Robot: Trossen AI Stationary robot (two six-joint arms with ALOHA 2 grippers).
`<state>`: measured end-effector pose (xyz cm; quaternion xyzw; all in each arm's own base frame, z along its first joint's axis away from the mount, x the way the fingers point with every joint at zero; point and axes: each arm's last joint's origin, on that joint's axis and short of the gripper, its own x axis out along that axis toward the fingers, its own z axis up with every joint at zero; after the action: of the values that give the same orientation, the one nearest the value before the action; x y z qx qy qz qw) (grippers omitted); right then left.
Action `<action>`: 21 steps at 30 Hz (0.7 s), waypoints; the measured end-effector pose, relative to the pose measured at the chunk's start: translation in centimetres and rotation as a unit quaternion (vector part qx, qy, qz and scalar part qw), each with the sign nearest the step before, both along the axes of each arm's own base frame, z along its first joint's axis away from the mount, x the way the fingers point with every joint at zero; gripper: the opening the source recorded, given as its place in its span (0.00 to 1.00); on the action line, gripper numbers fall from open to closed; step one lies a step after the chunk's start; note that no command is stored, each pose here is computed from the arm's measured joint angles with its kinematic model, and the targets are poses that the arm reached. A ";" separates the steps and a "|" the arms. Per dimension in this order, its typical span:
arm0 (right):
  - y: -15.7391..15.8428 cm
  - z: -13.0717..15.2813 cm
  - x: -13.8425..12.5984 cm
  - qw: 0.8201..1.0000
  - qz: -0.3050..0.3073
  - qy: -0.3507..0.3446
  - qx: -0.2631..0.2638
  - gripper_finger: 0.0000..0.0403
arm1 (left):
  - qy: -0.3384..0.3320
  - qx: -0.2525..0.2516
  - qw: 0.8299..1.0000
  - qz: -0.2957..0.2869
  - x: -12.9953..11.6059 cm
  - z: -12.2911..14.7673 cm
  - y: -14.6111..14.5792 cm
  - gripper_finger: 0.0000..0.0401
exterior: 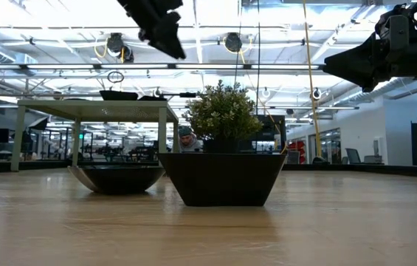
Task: Pick & Place Mini shaped plates
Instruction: Stack the leaf shape plate on top of the leaf shape plate on the shelf
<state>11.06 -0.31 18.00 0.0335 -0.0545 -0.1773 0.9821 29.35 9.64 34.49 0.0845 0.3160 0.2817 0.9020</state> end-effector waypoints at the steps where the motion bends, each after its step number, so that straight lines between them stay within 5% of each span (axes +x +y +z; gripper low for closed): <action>1: 0.0 0.0 0.0 1.000 0.000 0.000 0.000 0.36 | -0.018 -0.020 1.000 -0.001 0.2 0.0 -0.1 0.50; 9: 0.0 0.0 0.0 1.000 0.000 0.000 0.000 0.36 | -0.042 -0.158 0.986 0.021 3.4 -3.6 -1.4 0.50; 21: 0.0 0.0 0.0 1.000 0.000 0.000 0.000 0.36 | 0.051 -0.249 0.965 -0.064 7.1 -9.3 -7.8 0.50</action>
<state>11.06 -0.31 18.01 0.0336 -0.0547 -0.1771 0.9821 36.42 1.84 25.23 -0.1081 0.4156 0.1312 0.8935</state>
